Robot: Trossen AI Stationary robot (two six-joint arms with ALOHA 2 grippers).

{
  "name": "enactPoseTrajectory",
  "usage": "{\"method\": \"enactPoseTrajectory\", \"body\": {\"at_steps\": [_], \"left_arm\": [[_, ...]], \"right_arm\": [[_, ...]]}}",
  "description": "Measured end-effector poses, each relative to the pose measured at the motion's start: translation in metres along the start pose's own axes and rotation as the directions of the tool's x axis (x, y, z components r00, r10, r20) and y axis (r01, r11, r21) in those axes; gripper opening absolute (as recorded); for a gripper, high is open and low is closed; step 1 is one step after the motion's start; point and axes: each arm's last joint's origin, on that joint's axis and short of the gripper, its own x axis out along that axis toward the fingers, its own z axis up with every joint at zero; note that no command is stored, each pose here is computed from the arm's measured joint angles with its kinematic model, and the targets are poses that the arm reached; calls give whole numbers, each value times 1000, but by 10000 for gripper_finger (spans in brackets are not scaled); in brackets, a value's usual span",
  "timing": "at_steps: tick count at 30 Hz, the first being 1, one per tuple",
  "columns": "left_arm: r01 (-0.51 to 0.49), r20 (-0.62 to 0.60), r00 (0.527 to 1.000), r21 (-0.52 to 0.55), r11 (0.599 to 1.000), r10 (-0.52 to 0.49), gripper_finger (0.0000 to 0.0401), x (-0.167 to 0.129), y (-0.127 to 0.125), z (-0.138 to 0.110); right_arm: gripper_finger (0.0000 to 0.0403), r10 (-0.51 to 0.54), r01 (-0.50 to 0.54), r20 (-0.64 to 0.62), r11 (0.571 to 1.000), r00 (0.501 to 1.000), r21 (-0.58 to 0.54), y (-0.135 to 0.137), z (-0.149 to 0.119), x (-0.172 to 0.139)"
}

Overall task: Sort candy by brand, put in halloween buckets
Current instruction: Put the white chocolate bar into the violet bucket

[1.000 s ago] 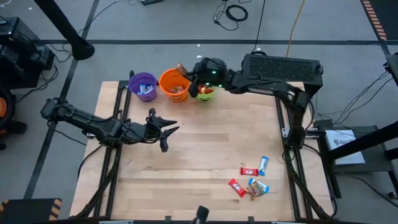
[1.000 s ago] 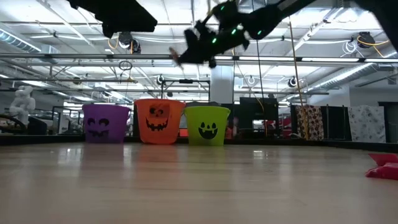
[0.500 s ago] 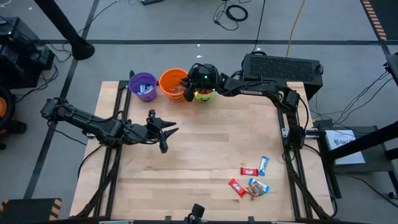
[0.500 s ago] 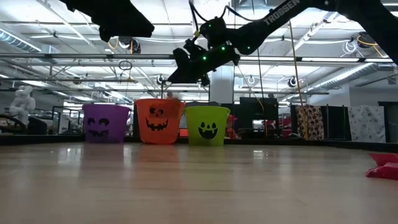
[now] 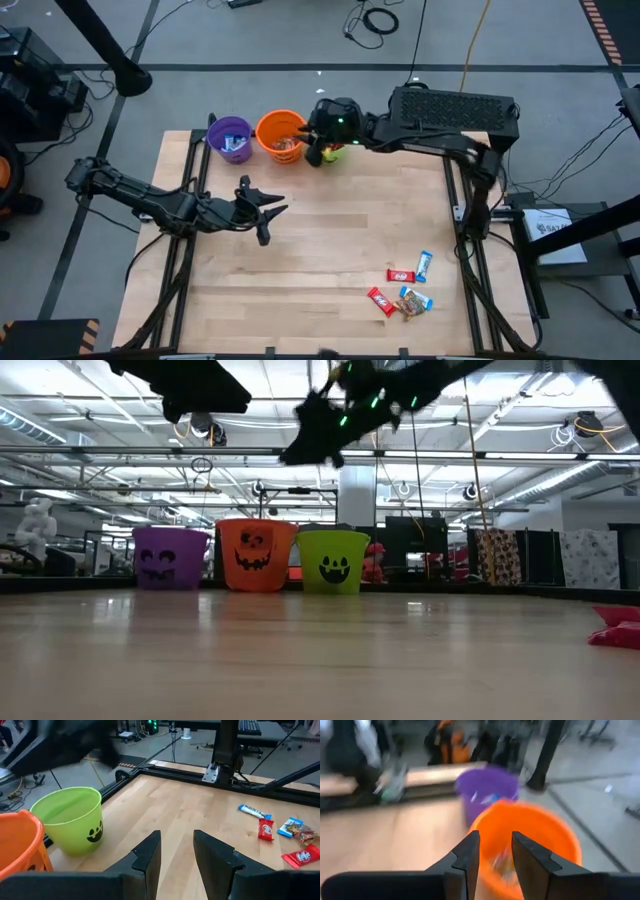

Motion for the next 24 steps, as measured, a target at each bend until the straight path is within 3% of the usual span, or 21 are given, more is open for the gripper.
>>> {"method": "enactPoseTrajectory", "body": {"at_steps": [4,9,16,21,24], "left_arm": [[16,-6,1000,2,1000,-16,123,0,0,0],[50,-13,999,-4,999,-50,123,0,-1,-1],[126,-2,992,-21,992,-126,123,3,-8,0],[140,8,990,-18,990,-139,123,12,-16,-4],[137,-10,990,-9,990,-137,123,19,-19,-10]], "right_arm": [[106,59,-63,-222,998,973,-12,23,17,-60],[105,162,-168,-476,985,865,31,69,4,-134],[105,333,-274,-582,943,742,190,143,-74,-205],[105,407,-300,-504,911,762,284,184,-139,-228],[105,394,-264,-503,913,769,312,202,-170,-237]]}}
